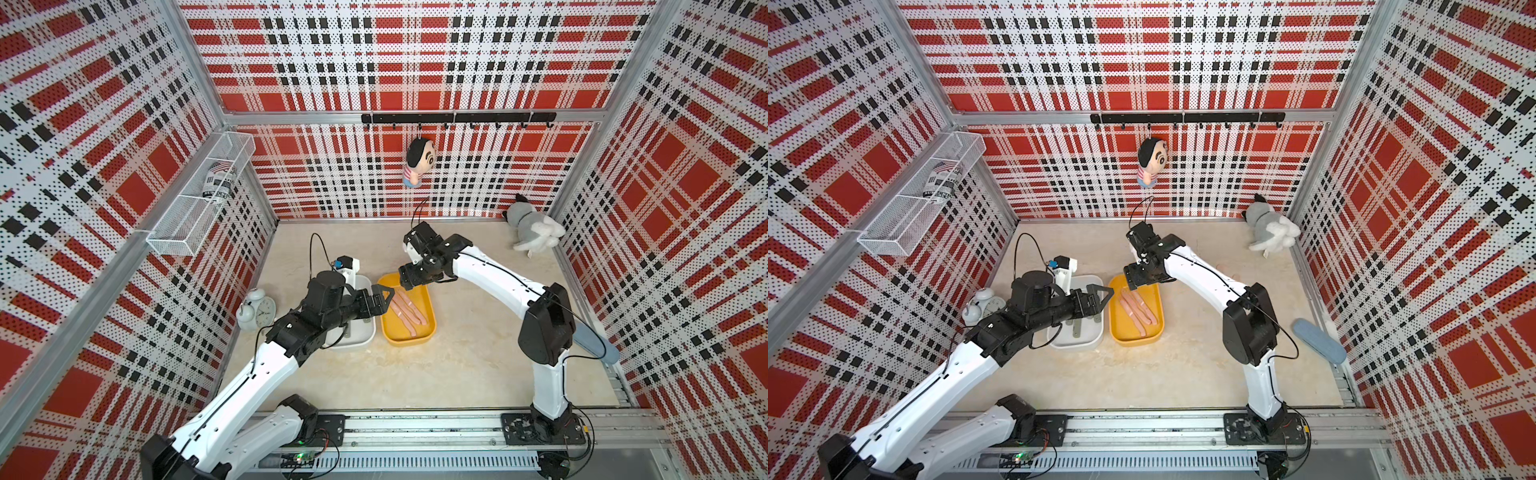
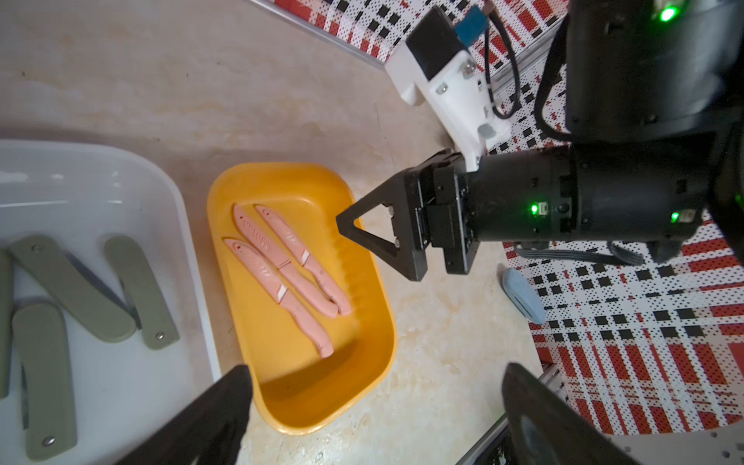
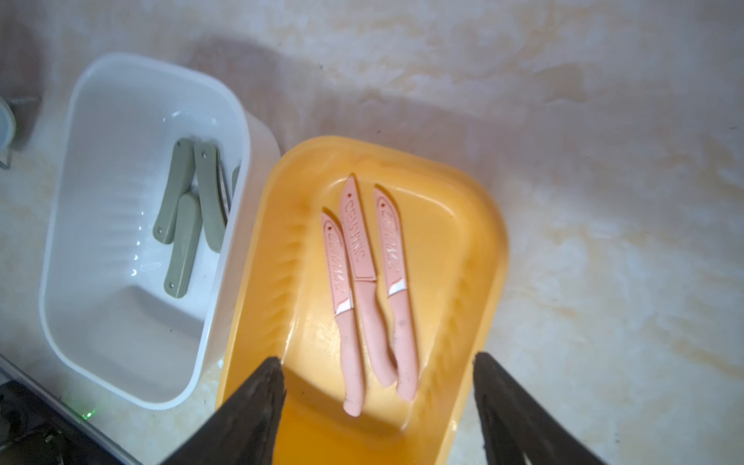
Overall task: Place the fruit knives into the storage box by color
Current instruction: Place the fruit knife in the storage box, then pick up the fruit knife from the center of the board.
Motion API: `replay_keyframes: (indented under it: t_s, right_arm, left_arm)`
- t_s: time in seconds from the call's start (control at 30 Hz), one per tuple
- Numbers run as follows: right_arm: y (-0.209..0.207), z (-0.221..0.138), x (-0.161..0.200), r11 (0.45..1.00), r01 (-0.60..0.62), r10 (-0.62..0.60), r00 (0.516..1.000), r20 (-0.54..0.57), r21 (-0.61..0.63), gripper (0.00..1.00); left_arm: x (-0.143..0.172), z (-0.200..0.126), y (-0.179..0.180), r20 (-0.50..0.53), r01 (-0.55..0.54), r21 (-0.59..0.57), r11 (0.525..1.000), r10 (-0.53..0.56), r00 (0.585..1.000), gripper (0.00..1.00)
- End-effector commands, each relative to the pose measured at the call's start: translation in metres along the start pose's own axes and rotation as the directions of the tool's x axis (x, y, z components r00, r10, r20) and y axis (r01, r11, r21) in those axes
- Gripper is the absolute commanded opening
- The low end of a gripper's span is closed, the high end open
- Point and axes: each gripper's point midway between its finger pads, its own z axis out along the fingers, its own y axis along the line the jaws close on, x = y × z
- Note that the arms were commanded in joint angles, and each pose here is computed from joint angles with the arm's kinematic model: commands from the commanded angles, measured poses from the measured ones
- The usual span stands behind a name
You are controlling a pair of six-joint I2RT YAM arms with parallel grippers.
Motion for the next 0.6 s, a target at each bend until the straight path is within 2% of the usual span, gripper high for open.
replay_keyframes:
  t_s: [0.0,0.3,0.57]
  right_arm:
    - [-0.037,-0.021,-0.014,0.996,-0.074,0.070,0.995,0.076,0.046,0.77]
    - [-0.134,-0.045,-0.019,0.961,-0.236,0.215,0.965,0.148,0.141,0.77]
    - [-0.213,-0.033,-0.008,0.903,-0.360,0.333,0.931,0.147,0.234,0.76]
  left_arm:
    - [-0.024,0.009,-0.024,0.044,-0.045,0.063,0.997,0.042,0.998,0.98]
    - [-0.046,0.052,-0.068,0.047,-0.100,0.157,0.982,0.094,0.994,0.99]
    - [-0.042,0.100,-0.100,0.016,-0.137,0.191,0.972,0.136,0.991,0.98]
